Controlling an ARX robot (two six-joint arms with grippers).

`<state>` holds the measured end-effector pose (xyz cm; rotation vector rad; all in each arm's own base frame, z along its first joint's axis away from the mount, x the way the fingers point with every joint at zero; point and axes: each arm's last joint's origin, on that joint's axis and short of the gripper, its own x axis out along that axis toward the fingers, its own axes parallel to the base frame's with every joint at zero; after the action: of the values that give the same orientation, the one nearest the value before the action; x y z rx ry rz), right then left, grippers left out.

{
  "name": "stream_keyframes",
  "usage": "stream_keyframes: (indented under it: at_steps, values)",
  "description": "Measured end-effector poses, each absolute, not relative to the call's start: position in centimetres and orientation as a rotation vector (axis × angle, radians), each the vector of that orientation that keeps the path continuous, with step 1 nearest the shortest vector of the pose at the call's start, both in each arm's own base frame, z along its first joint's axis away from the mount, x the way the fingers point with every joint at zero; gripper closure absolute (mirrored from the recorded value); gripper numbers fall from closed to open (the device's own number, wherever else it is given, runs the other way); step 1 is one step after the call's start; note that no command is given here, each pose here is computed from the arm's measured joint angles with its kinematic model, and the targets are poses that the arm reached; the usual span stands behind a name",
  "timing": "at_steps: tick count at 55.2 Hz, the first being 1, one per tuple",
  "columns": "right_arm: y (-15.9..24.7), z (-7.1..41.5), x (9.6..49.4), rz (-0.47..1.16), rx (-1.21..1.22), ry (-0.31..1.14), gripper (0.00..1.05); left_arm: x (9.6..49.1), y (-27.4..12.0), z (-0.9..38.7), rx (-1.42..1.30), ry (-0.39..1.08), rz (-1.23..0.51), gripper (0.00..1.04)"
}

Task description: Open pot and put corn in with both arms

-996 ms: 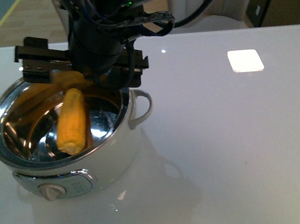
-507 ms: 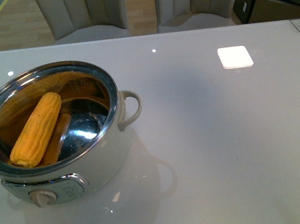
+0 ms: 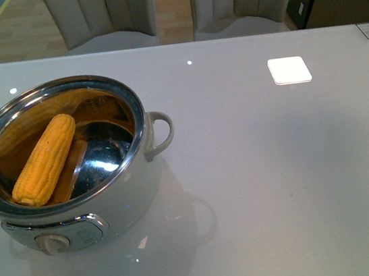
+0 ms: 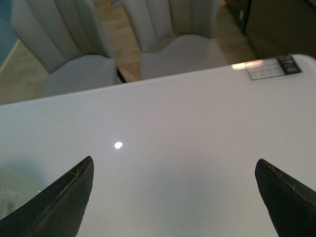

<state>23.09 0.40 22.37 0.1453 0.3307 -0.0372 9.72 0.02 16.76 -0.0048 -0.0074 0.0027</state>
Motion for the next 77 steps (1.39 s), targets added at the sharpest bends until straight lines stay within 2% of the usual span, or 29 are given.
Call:
stream_keyframes:
  at_steps: [3, 5, 8, 13, 33, 49, 77]
  values:
    - [0.1, 22.2, 22.6, -0.037, 0.121, 0.301, 0.12, 9.7, 0.0, 16.8, -0.005, -0.007, 0.002, 0.07]
    - [0.1, 22.2, 22.3, -0.014, 0.085, 0.184, 0.18, 9.7, 0.0, 16.8, -0.005, -0.007, 0.002, 0.07]
    - [0.1, 21.7, 21.7, -0.002, 0.056, 0.091, 0.27, 9.7, 0.0, 16.8, -0.005, -0.007, 0.002, 0.07]
    - [0.1, 21.0, 20.5, 0.003, 0.032, 0.022, 0.41, 9.7, 0.0, 16.8, -0.005, -0.007, 0.002, 0.07]
    - [0.1, 18.8, 16.8, 0.003, 0.009, 0.009, 1.02, 9.7, 0.0, 16.8, -0.005, -0.007, 0.002, 0.07]
    - [0.0, 17.7, 14.4, 0.003, 0.005, 0.009, 1.03, 9.7, 0.0, 16.8, -0.005, -0.007, 0.002, 0.07]
    - [0.0, 17.2, 12.4, 0.003, 0.005, -0.016, 1.03, 9.7, 0.0, 16.8, -0.004, -0.007, 0.003, 0.07]
